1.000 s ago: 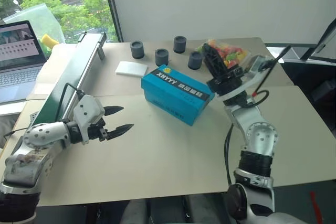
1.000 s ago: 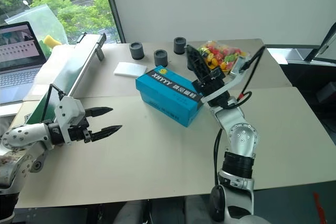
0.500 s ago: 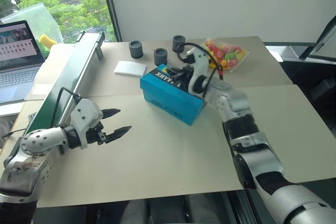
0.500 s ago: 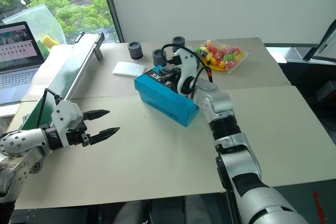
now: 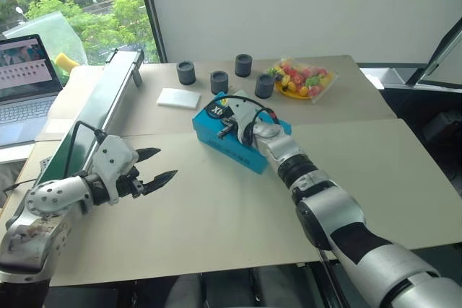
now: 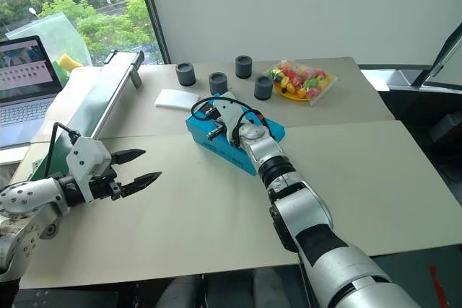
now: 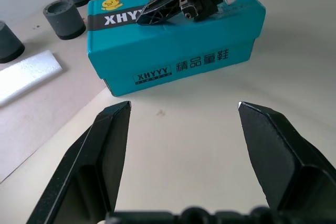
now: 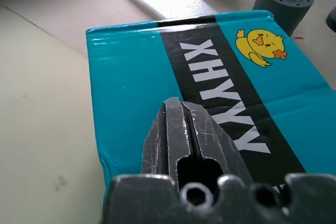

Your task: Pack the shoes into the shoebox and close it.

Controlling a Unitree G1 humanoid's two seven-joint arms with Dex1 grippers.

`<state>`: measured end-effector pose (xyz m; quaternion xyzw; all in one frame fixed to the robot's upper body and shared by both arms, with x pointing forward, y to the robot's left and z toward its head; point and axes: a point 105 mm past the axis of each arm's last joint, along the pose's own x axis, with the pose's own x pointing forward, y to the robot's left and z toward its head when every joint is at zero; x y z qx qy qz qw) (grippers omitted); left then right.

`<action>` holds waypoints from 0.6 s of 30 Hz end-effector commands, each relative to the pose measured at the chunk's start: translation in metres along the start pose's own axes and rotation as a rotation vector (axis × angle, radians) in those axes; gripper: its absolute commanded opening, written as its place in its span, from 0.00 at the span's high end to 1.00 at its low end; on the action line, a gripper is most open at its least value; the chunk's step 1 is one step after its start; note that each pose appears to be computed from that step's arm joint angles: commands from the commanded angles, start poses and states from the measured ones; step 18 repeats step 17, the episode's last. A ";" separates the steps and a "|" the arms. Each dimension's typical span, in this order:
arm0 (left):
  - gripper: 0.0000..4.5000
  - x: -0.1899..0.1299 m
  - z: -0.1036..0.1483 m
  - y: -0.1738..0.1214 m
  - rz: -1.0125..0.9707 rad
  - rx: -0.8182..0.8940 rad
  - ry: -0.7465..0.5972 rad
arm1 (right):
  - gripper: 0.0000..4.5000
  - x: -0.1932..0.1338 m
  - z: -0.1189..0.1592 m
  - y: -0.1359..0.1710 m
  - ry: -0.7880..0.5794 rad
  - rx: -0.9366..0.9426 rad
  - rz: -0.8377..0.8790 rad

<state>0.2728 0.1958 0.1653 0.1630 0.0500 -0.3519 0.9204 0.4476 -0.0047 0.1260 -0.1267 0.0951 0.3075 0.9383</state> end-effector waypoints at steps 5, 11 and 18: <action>0.23 -0.007 0.021 0.015 0.204 -0.045 -0.111 | 0.99 -0.025 0.041 -0.044 -0.189 0.300 -0.045; 0.23 -0.009 0.010 0.006 0.322 -0.159 -0.131 | 0.99 -0.098 0.085 -0.088 -0.401 0.513 -0.016; 0.23 -0.003 0.000 0.004 0.453 -0.254 -0.156 | 0.99 -0.126 0.057 -0.100 -0.296 0.398 -0.151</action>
